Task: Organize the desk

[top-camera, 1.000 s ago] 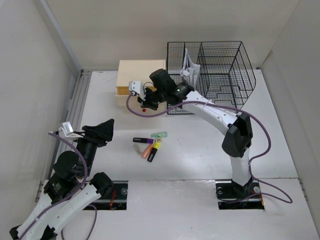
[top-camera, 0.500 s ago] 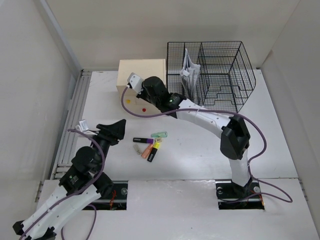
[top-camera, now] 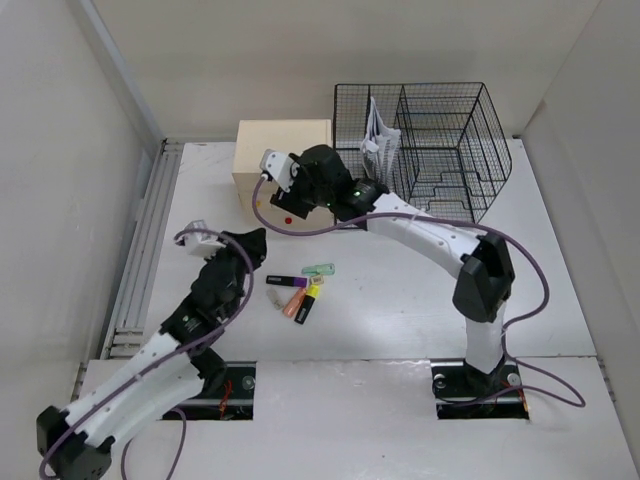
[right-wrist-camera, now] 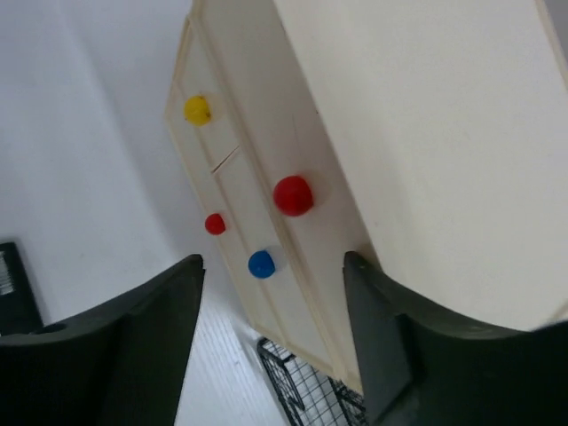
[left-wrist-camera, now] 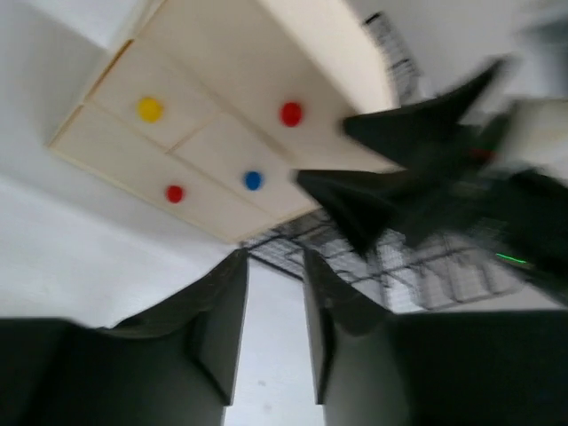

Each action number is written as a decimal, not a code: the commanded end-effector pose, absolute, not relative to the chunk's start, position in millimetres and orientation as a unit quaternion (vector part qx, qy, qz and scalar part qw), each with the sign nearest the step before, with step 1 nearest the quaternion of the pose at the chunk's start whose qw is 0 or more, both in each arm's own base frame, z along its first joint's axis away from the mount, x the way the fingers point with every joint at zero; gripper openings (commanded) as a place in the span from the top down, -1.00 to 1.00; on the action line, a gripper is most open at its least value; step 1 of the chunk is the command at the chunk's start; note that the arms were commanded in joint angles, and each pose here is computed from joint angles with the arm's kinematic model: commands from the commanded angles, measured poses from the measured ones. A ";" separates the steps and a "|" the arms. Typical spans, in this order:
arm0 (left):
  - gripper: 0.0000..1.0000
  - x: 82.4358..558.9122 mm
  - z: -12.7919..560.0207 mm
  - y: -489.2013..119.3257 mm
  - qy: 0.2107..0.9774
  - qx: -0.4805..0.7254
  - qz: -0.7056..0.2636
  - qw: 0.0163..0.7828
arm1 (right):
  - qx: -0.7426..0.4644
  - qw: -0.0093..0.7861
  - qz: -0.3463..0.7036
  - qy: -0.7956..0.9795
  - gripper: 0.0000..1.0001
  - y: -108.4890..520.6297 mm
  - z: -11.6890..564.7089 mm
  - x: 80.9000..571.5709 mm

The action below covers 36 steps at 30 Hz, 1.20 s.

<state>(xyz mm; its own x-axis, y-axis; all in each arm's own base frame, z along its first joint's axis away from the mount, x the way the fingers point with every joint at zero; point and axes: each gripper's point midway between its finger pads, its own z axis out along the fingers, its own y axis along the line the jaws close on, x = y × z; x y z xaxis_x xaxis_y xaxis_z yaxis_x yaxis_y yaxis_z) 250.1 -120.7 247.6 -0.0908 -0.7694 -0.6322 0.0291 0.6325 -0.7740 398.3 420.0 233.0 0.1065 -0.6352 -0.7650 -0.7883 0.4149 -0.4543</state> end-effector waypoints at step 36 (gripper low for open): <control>0.11 410.9 161.6 -92.0 0.753 -0.284 -0.247 0.540 | -0.449 0.578 0.292 0.616 0.37 324.3 372.0 364.0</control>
<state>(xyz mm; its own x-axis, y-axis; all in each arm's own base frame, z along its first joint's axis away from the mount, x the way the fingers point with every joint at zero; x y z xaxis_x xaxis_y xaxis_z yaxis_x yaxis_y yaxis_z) 398.9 -99.7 149.2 -0.2960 -0.7006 -0.6493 -0.1647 0.7070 -0.6878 374.2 323.6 346.2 0.0265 -0.2789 -0.9600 -0.8818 0.4458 -0.1539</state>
